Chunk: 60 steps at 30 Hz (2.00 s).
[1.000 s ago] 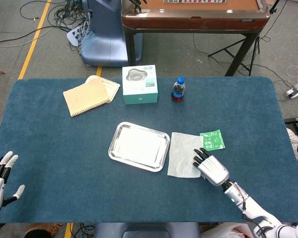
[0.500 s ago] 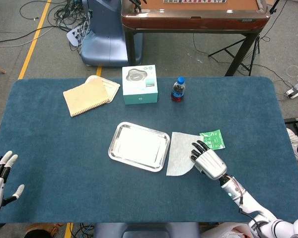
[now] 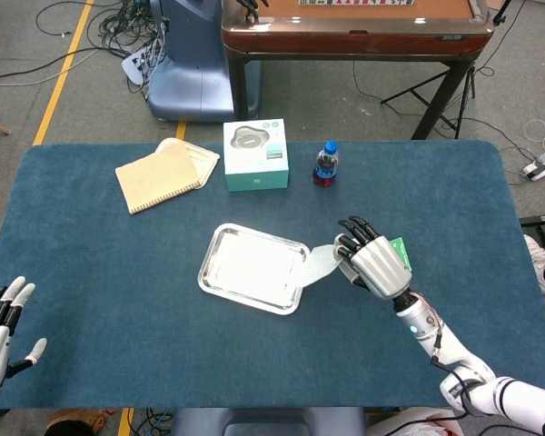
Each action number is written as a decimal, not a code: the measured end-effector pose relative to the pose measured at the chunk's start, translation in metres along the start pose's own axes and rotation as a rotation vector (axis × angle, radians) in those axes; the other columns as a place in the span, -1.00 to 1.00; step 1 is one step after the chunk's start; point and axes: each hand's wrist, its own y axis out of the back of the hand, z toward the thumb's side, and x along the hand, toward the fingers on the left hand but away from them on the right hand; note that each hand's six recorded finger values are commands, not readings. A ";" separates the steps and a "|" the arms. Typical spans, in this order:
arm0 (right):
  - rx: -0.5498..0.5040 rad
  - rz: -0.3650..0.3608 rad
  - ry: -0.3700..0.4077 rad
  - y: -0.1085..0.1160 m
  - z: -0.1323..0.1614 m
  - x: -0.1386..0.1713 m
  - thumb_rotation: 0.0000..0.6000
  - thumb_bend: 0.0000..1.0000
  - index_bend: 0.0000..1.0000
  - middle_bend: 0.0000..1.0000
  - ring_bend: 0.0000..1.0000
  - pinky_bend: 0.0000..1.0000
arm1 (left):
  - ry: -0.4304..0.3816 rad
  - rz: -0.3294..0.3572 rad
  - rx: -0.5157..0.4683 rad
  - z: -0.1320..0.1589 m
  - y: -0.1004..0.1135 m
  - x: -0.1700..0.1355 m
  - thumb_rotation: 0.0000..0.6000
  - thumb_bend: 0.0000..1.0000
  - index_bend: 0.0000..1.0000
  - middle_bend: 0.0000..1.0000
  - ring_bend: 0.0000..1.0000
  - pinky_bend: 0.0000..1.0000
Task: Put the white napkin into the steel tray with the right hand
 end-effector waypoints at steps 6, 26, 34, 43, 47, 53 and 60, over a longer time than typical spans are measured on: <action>-0.027 -0.052 0.087 0.019 0.025 -0.045 1.00 -0.05 0.40 -0.12 -0.61 -0.62 | 0.002 0.008 0.001 0.001 0.003 -0.002 1.00 -0.51 -0.83 -0.92 -0.94 -1.00; -0.121 -0.006 0.240 -0.036 0.073 -0.067 1.00 -0.04 0.41 -0.08 -0.56 -0.61 | 0.032 0.006 0.014 -0.007 0.007 -0.009 1.00 -0.51 -0.83 -0.92 -0.94 -1.00; -0.108 0.085 0.244 -0.072 0.058 -0.048 1.00 -0.04 0.42 -0.07 -0.56 -0.61 | 0.022 -0.002 0.020 -0.001 0.004 -0.007 1.00 -0.52 -0.83 -0.92 -0.94 -1.00; -0.110 0.118 0.234 -0.088 0.051 -0.049 1.00 -0.04 0.42 -0.07 -0.56 -0.61 | 0.025 -0.005 0.025 0.001 0.004 -0.008 1.00 -0.52 -0.83 -0.92 -0.94 -1.00; -0.107 0.123 0.238 -0.092 0.051 -0.054 1.00 -0.04 0.42 -0.07 -0.56 -0.61 | 0.027 -0.003 0.027 0.001 0.004 -0.008 1.00 -0.52 -0.83 -0.92 -0.94 -1.00; -0.102 0.136 0.266 -0.098 0.052 -0.056 1.00 -0.04 0.42 -0.07 -0.56 -0.61 | 0.032 -0.006 0.031 0.001 0.004 -0.009 1.00 -0.52 -0.83 -0.92 -0.94 -1.00; -0.095 0.129 0.286 -0.101 0.053 -0.062 1.00 -0.04 0.42 -0.07 -0.56 -0.61 | 0.028 -0.010 0.035 0.004 0.003 -0.008 1.00 -0.52 -0.83 -0.92 -0.94 -1.00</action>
